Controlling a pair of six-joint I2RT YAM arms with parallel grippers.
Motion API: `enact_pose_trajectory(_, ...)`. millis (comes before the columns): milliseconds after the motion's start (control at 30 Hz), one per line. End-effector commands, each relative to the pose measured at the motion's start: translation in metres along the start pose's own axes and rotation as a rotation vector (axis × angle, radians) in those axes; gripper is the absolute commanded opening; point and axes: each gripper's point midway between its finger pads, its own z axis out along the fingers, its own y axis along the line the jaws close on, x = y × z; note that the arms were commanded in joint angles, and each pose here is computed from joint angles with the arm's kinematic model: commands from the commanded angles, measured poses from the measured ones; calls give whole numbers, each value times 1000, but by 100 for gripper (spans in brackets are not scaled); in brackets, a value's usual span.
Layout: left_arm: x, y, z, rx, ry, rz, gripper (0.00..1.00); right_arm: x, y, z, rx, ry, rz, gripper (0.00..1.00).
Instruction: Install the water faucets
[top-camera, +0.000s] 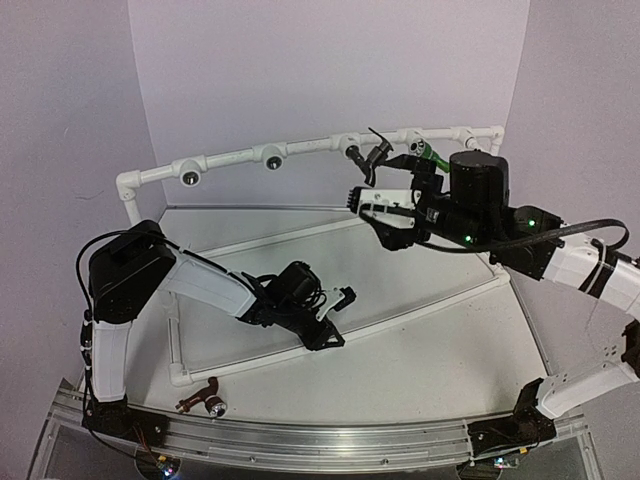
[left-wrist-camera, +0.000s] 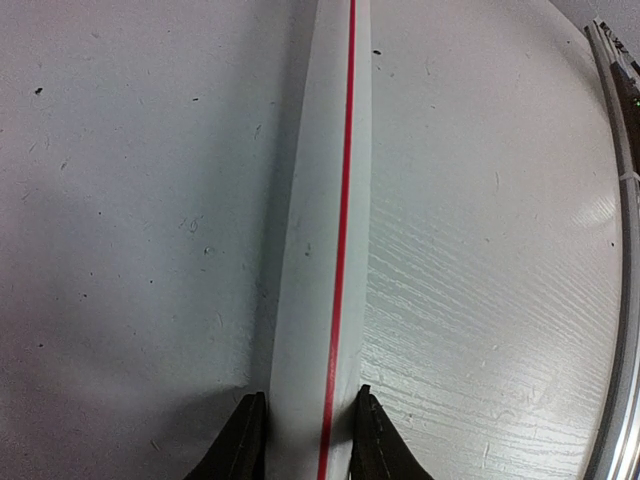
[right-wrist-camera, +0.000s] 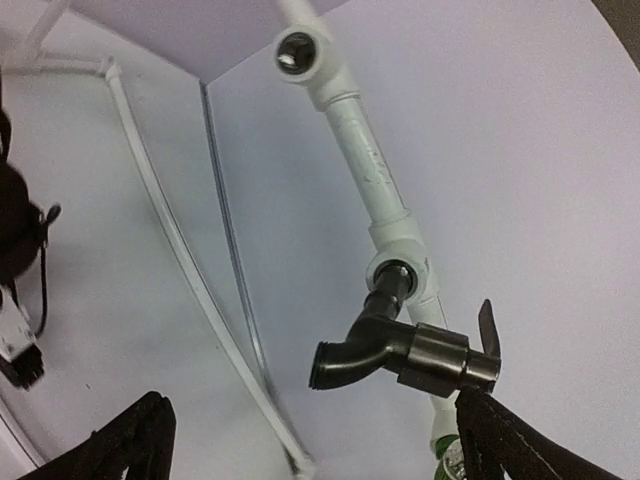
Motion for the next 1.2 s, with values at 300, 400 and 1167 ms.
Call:
enact_pose_trajectory(300, 153, 15, 11, -69, 466, -237, 7, -9, -31, 32, 153, 99, -730, 95)
enact_pose_trajectory(400, 155, 15, 11, -73, 468, -236, 7, -11, -41, 39, 168, 131, -752, 90)
enact_pose_trajectory(1167, 156, 16, 10, -74, 470, -238, 7, 36, -34, 86, 232, 307, -447, 31)
